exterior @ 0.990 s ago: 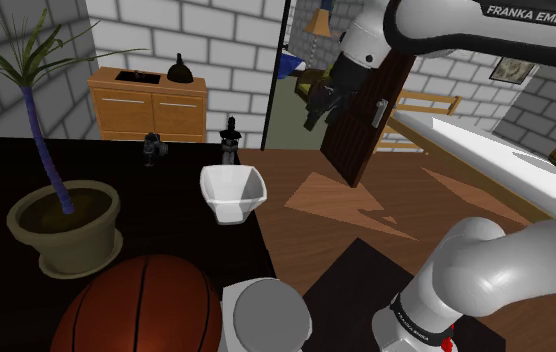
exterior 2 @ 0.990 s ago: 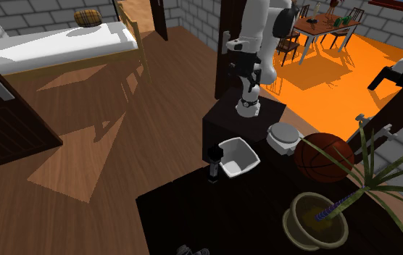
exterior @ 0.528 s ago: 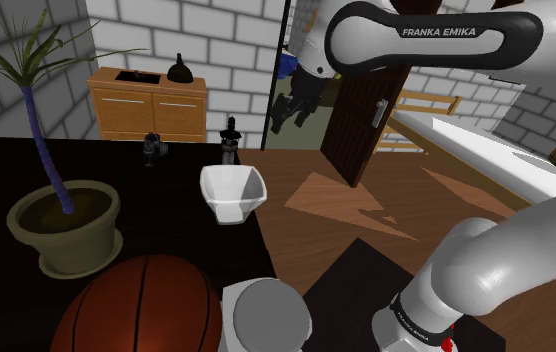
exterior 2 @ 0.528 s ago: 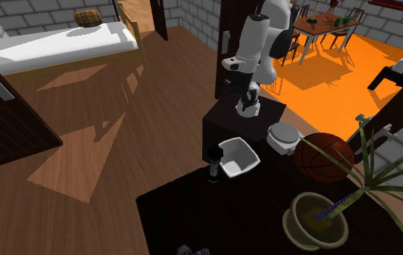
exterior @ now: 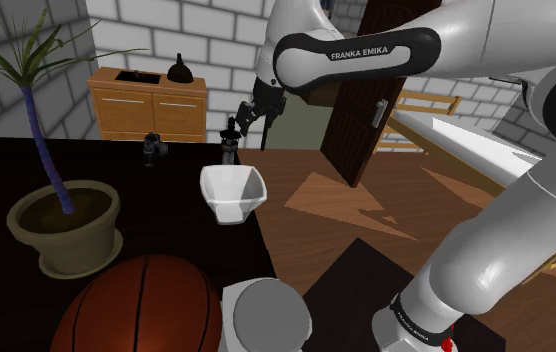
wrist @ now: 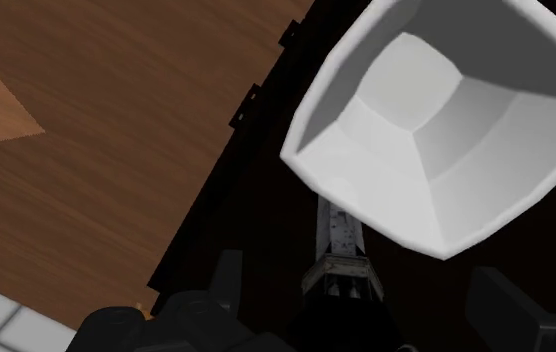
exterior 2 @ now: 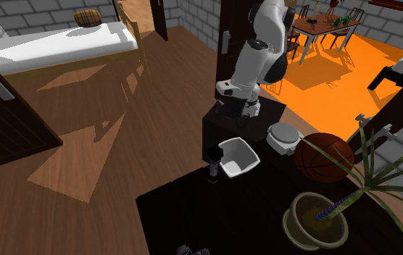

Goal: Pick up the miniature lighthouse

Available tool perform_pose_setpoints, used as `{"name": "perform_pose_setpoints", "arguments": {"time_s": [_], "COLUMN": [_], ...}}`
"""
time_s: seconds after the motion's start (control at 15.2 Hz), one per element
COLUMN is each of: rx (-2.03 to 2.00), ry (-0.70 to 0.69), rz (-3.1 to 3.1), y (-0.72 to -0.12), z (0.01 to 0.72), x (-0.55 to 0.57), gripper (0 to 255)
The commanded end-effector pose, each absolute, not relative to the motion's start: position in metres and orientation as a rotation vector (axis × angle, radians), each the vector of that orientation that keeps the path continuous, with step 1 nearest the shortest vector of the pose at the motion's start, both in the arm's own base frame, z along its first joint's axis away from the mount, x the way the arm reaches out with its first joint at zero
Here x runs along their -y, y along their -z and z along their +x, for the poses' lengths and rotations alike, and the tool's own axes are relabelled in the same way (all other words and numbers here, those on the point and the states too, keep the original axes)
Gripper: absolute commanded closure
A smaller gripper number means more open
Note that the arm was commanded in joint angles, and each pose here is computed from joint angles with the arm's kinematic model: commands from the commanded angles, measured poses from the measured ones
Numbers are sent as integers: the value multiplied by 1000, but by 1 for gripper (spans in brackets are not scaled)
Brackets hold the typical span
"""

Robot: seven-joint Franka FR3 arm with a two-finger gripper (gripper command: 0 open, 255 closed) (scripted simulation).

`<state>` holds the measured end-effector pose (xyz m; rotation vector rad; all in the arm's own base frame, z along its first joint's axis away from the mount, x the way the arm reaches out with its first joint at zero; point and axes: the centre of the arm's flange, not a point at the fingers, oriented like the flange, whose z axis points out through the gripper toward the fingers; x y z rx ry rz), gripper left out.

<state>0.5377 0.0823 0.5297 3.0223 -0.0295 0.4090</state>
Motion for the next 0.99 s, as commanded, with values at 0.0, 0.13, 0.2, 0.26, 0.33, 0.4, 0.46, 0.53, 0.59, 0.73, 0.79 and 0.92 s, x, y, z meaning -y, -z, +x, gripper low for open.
{"name": "perform_pose_setpoints", "arguments": {"time_s": [0.0, 0.13, 0.2, 0.26, 0.33, 0.4, 0.46, 0.53, 0.59, 0.73, 0.79, 0.92], "rx": [33, 37, 39, 41, 42, 42, 42, 42, 42, 42, 42, 42], "ry": [-414, -418, -420, -422, -424, -424, -424, -424, -424, -424, -424, -424], "rz": [3001, 2981, 2971, 2961, 2952, 2952, 2952, 2952, 2952, 2952, 2952, 2952], "y": [-518, -507, -501, -495, -490, -485, -480, -474, -469, -459, -453, -450], "z": [561, 585, 596, 608, 618, 618, 618, 618, 618, 618, 618, 618], "x": [-89, -93, -95, -97, -99, -99, -99, -99, -99, -99, -99, -99], "gripper": [0, 0, 0, 0, 0, 0, 0, 0, 0, 0, 0, 0]}}
